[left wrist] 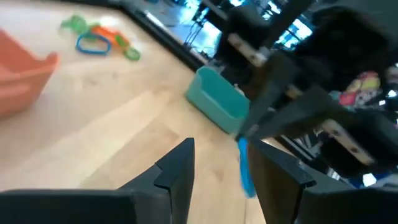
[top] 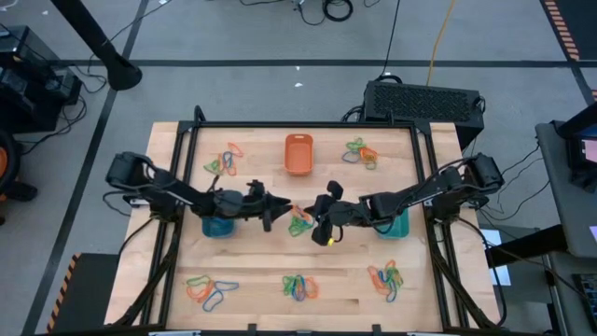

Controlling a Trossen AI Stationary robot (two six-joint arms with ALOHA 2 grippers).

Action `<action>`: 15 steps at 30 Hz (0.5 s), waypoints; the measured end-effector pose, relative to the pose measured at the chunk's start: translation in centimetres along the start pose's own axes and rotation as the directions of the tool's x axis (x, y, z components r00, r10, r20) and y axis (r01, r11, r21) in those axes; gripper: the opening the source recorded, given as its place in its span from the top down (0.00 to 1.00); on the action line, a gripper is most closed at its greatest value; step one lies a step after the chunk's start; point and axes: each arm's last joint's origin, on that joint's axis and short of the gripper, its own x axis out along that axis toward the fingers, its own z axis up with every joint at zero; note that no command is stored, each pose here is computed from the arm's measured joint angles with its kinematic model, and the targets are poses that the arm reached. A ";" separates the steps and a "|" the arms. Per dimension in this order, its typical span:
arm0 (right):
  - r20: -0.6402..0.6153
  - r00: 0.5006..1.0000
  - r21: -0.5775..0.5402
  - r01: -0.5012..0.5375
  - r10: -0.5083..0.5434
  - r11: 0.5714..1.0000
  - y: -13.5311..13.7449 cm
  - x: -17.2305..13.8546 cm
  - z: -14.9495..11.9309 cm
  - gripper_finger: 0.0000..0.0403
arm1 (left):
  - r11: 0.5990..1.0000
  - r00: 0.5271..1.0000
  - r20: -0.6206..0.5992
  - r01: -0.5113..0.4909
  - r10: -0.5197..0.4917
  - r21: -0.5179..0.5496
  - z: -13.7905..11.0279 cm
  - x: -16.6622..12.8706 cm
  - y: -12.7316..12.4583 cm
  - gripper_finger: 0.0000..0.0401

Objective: Sort rubber bands into baskets
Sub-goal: Put the blue rubber band into the blue bin

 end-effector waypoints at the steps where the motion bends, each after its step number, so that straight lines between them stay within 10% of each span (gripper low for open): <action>1: 0.000 1.000 0.000 -0.001 0.001 1.000 0.0 0.0 0.0 1.00 | 1.000 1.000 0.001 0.012 -0.012 -0.009 0.0 0.4 0.0 0.63; 15: -0.011 1.000 -0.005 0.004 -0.004 1.000 0.0 0.0 -0.1 1.00 | 0.988 0.992 -0.056 0.107 -0.114 -0.115 -1.1 3.2 -0.1 0.63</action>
